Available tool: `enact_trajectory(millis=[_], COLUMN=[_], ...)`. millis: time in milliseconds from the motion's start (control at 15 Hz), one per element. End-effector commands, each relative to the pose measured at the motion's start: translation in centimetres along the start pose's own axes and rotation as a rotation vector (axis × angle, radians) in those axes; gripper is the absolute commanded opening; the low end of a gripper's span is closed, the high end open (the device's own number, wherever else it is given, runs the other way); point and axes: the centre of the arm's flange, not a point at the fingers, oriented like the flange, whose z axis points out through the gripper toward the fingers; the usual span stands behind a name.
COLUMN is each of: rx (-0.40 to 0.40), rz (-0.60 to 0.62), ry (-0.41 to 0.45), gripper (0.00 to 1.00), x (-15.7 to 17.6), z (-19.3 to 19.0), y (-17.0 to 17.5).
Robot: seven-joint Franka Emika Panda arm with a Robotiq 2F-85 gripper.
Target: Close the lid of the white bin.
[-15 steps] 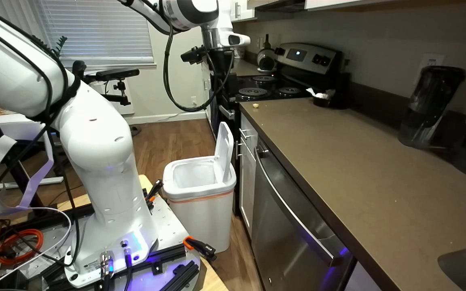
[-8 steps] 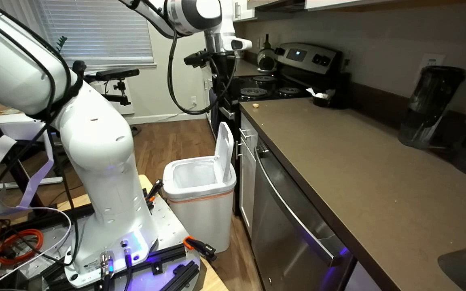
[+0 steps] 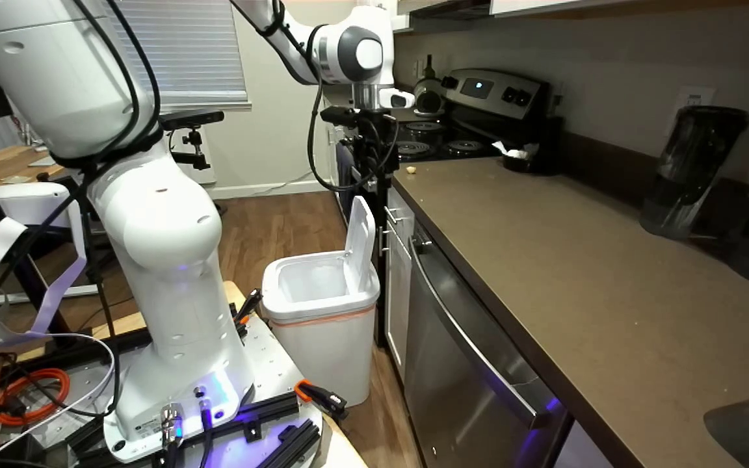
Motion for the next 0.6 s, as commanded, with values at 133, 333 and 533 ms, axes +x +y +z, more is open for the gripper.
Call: enact_trajectory(millis=[133, 333, 533], rx=[0.094, 0.124, 0.099], rz=[-0.039, -0.024, -0.052], ry=[0.01, 0.07, 0.041], gripper=[1.0, 1.0, 1.0], x=[4.3, 5.7, 4.3], z=[1.7, 3.1, 2.9], y=[-6.0, -8.7, -7.4])
